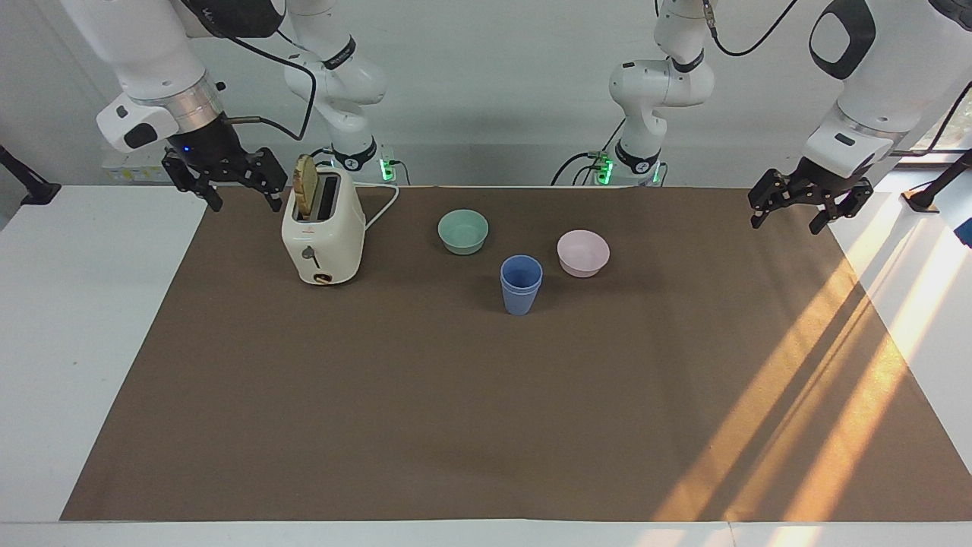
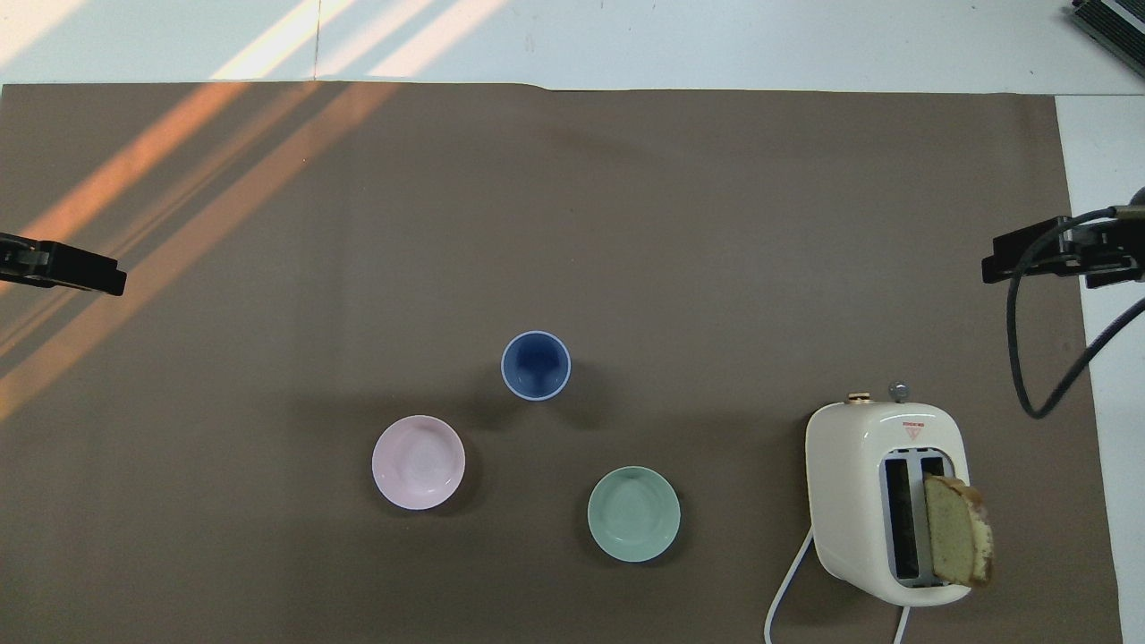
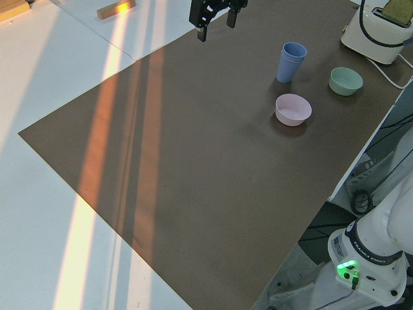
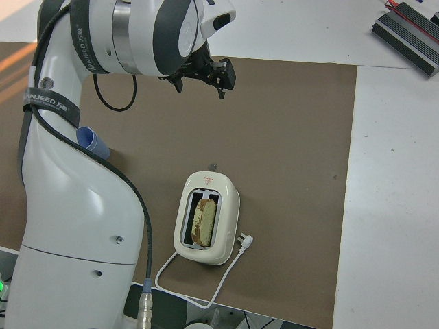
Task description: Stack blue cups with both arms
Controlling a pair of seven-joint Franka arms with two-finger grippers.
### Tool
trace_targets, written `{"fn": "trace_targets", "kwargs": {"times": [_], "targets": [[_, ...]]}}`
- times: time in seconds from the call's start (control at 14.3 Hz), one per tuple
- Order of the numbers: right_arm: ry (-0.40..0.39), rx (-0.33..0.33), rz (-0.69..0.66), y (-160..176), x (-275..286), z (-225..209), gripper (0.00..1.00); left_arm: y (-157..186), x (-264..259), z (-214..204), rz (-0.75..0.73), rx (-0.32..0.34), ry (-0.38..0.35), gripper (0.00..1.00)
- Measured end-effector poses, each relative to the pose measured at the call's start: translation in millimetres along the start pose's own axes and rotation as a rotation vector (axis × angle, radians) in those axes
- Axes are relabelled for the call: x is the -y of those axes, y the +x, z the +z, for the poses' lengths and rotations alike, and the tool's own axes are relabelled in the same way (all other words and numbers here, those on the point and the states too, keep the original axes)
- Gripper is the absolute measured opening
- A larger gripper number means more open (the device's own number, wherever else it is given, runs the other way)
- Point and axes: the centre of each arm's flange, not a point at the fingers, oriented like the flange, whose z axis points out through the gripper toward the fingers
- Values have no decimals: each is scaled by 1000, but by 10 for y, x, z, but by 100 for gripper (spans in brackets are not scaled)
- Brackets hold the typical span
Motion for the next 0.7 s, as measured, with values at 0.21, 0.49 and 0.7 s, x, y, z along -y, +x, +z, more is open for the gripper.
{"fn": "trace_targets", "kwargs": {"times": [0.21,0.49,0.7], "targets": [[0,-3,0,-14,5,-21,100,-5,19,-2,-4,0,0,100],[0,-3,-4,-15,26,-21,100,-15,29,-19,-5,-3,1,100],[-3,-8,-25,-24,151,-40,100,-19,28,-27,-5,-4,1,100]]}}
